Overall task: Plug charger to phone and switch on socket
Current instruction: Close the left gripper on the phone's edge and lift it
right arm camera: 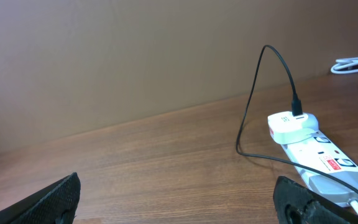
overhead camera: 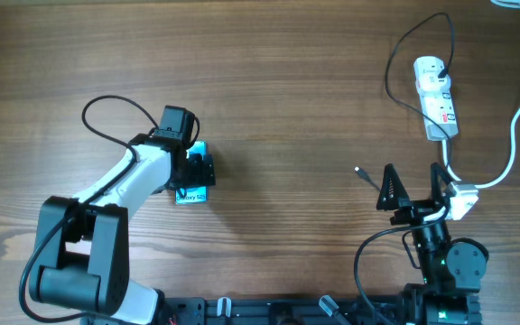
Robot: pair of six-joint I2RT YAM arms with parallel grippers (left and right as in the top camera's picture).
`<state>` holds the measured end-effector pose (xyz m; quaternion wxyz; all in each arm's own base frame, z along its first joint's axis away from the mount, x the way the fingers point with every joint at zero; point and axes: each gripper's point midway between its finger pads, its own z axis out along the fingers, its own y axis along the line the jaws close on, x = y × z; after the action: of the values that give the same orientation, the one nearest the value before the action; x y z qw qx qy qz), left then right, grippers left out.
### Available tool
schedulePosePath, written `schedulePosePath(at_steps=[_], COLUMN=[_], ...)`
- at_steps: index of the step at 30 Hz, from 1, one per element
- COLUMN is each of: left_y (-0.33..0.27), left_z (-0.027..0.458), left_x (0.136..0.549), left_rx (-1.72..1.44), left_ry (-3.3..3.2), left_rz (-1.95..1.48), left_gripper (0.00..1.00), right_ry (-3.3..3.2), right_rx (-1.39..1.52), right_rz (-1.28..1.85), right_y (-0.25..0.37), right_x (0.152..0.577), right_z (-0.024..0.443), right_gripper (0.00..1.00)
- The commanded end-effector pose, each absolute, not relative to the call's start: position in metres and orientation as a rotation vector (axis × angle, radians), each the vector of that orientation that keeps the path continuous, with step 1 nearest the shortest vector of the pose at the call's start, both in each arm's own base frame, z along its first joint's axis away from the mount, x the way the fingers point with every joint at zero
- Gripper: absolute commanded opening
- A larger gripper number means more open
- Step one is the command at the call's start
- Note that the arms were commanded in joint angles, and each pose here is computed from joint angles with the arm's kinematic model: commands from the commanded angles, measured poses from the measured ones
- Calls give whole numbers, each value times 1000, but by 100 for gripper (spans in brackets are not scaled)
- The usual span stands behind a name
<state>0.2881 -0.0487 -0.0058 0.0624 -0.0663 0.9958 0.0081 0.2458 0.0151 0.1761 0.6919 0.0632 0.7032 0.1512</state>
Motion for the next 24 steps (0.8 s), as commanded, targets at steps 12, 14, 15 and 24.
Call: schedulePosePath(at_steps=[12,14,15,24], left_y=[-52,-53,-53,-56], left_z=[-33,-33,-33,-32], left_x=[257,260,262,273], left_rx=[-261,-260,-260,-267], left_ry=[3131,3120,3111,3068], left_rz=[-16,-21,-25,-44], left_gripper=[94,88,87,68], right_ry=[1565,1565,1565,1565], right_rx=[134,134,134,134], right_rz=[320,320,320,320], right_y=[14,14,14,14], right_x=[246,246,246,246], right_z=[177,177,177,177], right_gripper=[100,100,100,100])
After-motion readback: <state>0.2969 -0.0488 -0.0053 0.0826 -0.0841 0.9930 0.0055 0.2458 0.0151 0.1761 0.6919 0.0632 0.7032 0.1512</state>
